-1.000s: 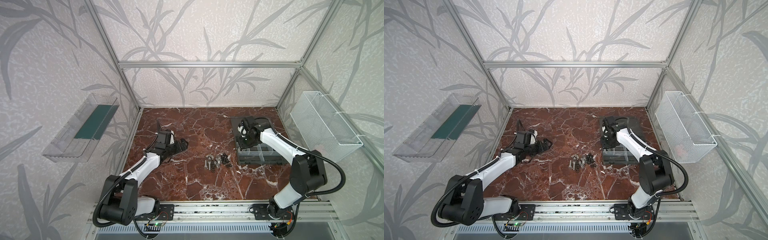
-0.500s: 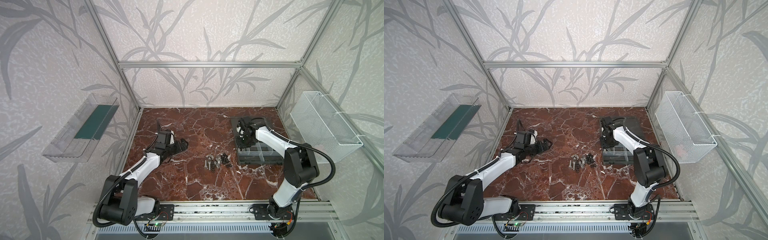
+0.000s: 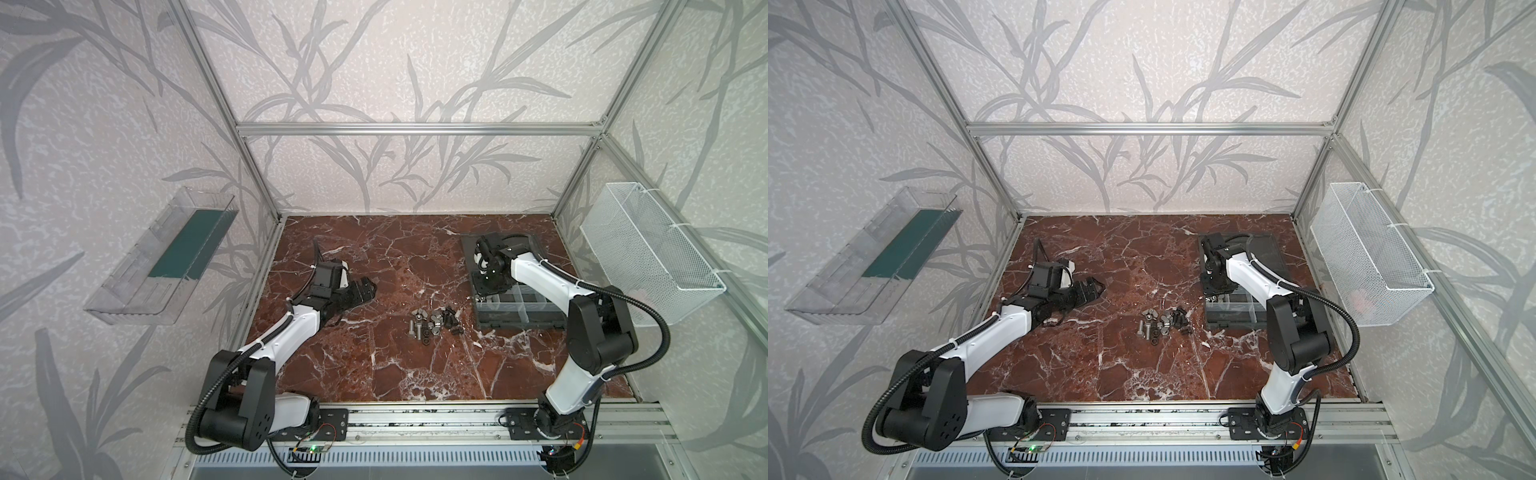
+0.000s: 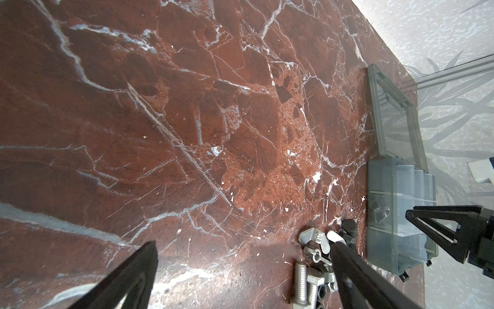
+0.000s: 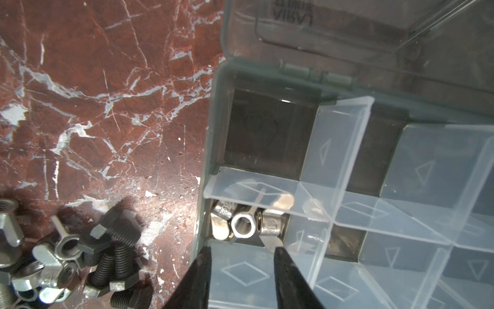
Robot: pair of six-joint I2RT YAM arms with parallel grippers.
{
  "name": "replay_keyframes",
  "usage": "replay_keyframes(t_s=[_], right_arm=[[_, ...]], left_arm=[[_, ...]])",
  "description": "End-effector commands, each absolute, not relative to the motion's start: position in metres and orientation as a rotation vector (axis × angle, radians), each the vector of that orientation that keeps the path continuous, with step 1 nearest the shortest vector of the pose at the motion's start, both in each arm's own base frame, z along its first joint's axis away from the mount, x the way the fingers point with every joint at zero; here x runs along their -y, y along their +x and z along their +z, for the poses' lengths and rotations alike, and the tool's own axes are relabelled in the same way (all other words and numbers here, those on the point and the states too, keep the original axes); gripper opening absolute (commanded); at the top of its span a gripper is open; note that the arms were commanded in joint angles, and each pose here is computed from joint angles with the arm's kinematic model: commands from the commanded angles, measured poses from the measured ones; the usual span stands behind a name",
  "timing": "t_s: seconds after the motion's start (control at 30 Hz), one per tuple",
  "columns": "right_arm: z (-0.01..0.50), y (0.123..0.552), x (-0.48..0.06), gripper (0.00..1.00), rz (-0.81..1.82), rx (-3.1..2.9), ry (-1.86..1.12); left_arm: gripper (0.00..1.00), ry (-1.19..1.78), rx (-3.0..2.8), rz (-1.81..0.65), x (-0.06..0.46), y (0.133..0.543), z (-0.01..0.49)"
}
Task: Sort the screws and nuts into containers
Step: Place the nut into the container.
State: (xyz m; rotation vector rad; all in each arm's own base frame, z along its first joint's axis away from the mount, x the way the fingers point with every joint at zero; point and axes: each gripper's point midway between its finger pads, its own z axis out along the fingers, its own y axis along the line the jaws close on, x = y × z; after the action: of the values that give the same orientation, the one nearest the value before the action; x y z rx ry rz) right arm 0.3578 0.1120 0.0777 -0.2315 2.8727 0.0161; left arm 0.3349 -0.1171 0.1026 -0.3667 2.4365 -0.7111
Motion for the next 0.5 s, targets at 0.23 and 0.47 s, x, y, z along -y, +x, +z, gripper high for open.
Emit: replay_keyframes(t_s=[0.23, 0.47], right_arm=[[0.137, 0.339, -0.152, 0.43, 0.340, -2.693, -0.333], [0.147, 0.305, -0.186, 0.46, 0.433, -2.710, -0.287]], left_arm=[[0.99, -0.358, -2.407, -0.730, 0.118, 0.336, 0.111], [0.99, -0.361, -2.401, -0.748, 0.120, 0.337, 0.111]])
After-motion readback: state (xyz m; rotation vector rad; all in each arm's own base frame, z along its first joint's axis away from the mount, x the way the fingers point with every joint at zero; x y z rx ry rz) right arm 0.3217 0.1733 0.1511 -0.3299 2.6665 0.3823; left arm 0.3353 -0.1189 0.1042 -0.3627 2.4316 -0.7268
